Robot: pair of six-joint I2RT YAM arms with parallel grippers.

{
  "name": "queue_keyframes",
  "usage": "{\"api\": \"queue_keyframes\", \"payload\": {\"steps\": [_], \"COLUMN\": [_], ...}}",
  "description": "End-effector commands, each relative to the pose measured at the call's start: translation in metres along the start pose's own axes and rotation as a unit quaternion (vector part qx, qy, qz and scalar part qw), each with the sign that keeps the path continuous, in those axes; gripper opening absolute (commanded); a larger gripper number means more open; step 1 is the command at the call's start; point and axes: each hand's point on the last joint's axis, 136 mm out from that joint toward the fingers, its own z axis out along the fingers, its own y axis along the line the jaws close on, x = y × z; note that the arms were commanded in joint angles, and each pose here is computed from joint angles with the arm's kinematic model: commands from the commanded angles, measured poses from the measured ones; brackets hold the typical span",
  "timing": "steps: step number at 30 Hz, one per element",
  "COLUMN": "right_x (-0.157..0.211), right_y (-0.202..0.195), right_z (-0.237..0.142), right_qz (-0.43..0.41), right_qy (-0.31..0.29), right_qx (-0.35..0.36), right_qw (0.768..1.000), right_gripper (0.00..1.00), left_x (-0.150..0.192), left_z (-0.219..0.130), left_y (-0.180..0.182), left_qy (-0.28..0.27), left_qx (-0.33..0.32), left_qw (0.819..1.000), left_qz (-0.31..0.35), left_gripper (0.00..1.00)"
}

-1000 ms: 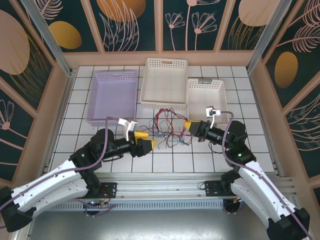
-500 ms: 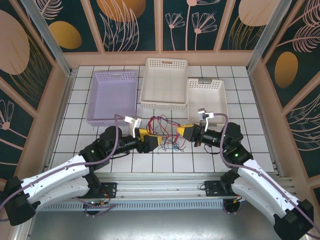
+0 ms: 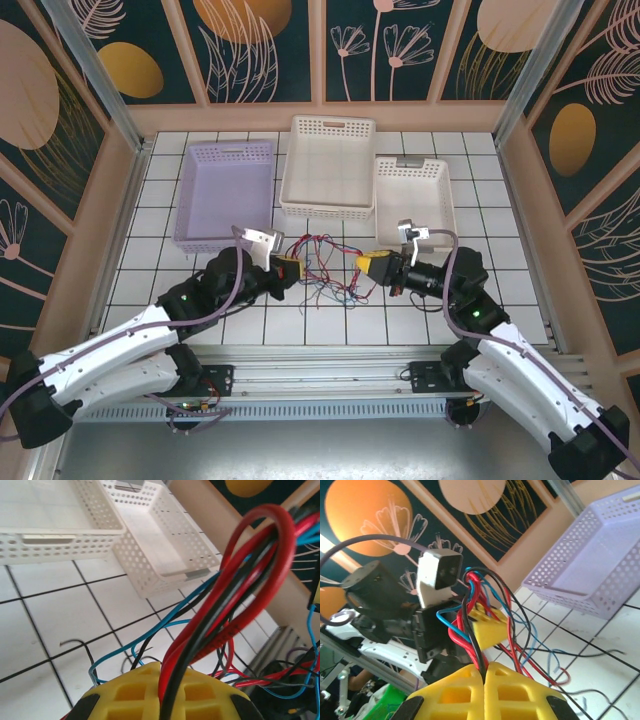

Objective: Untangle the cables

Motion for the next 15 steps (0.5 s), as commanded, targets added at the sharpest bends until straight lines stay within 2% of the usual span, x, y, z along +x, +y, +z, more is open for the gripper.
{"api": "queue_keyframes", "payload": {"steps": [1,5,7,15], "right_x": [-0.022,-0.030,-0.028,-0.024], "right_y": [-0.007,-0.039,-0.050,-0.084], "right_z": [-0.009,-0.021,-0.023,-0.025], "right_qz": [-0.021,-0.010,-0.005,0.014], "right_qy": [-0.038,-0.055,-0.049,-0.028], "right_qx": [0.066,0.169,0.196,0.261], "right_qw": [0.997,0.984,0.979,0.965], "right_gripper": [0.00,0.00,0.00,0.00], "left_x": [-0.009,-0.008,-0.008,-0.005], "left_z": [-0.015,-0.028,-0.033,-0.039], "left_y": [0.024,0.046,0.051,0.034], "left_qy": [-0.004,0.018,0.030,0.080], "left_qx": [-0.083,-0.154,-0.176,-0.144], "left_qw": [0.996,0.987,0.982,0.981], "left_qz": [0.028,0.052,0.064,0.098], "left_gripper": [0.00,0.00,0.00,0.00]}}
